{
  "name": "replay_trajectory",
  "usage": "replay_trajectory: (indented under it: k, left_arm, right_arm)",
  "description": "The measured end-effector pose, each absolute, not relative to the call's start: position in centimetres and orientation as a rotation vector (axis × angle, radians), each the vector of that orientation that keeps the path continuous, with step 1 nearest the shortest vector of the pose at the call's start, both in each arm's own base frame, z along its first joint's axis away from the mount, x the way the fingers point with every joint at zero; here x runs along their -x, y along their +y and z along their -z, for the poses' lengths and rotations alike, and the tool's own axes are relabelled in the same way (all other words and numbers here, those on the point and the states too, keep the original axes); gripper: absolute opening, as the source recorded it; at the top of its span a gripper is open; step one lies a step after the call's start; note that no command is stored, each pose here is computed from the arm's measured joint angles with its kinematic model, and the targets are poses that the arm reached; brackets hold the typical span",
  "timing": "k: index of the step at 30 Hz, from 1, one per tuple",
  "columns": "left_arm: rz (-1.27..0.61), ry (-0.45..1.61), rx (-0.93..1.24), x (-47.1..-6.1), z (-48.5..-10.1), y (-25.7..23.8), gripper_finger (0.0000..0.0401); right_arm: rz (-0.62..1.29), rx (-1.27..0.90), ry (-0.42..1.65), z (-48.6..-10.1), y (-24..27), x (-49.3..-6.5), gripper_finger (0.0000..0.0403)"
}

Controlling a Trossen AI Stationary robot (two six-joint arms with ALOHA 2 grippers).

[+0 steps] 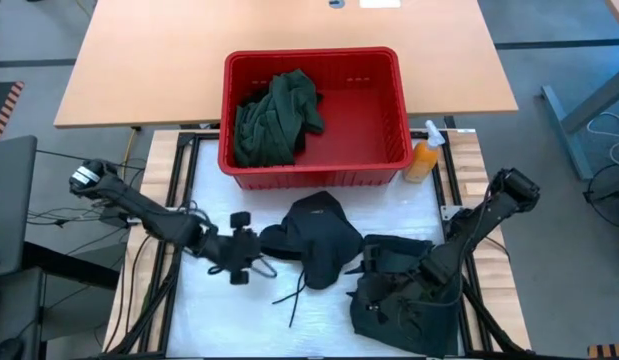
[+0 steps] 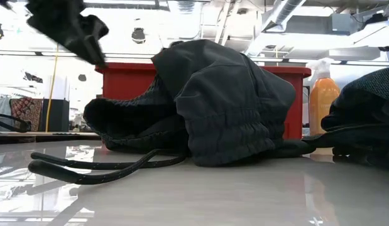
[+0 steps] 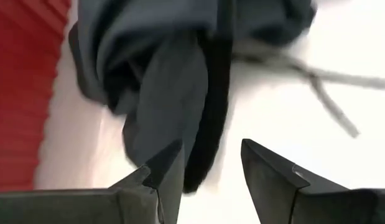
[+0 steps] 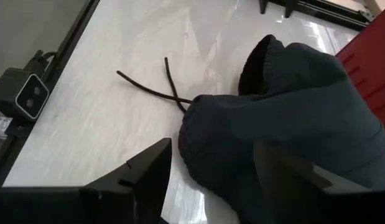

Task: Fold laundry
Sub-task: Fold the gray shorts

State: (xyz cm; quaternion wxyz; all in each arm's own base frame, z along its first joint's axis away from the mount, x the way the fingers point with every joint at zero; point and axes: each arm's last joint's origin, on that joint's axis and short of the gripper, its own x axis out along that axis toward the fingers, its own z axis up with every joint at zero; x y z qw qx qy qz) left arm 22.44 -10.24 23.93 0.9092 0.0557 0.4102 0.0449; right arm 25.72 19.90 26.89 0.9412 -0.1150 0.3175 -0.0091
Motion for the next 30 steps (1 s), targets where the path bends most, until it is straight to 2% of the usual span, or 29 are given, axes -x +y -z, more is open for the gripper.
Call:
replay_trajectory:
  k: [5, 12, 16, 21, 24, 29, 30]
  left_arm:
    - [-0.217, 0.889, -0.119, -22.2, -22.7, -10.6, 0.0162]
    - [-0.297, 0.969, -0.155, -23.6, -19.6, -11.2, 0.0203]
    - [-0.467, 0.95, -0.243, -24.4, -17.4, -11.1, 0.022]
    - [-0.541, 1.049, -0.116, -25.4, -14.4, -10.6, 0.022]
    - [-0.524, 1.09, -0.064, -26.0, -14.1, -10.9, 0.0186]
    - [-0.423, 1.049, -0.068, -27.8, -17.5, -11.8, 0.0033]
    - [-0.375, 1.043, -0.047, -28.3, -19.0, -11.8, 0.0019]
  right_arm:
    - [0.032, 0.229, 0.648, -26.9, 19.5, -26.0, 0.0254]
    - [0.055, 0.219, 0.648, -26.9, 18.9, -26.5, 0.0254]
    - [0.057, 0.219, 0.649, -26.9, 18.9, -26.5, 0.0254]
    - [0.055, 0.217, 0.648, -26.9, 18.9, -26.5, 0.0254]
    - [0.053, 0.218, 0.648, -26.9, 18.9, -26.5, 0.0254]
    - [0.059, 0.176, 0.638, -27.0, 19.0, -26.6, 0.0254]
    - [0.056, 0.15, 0.631, -27.1, 19.0, -26.6, 0.0254]
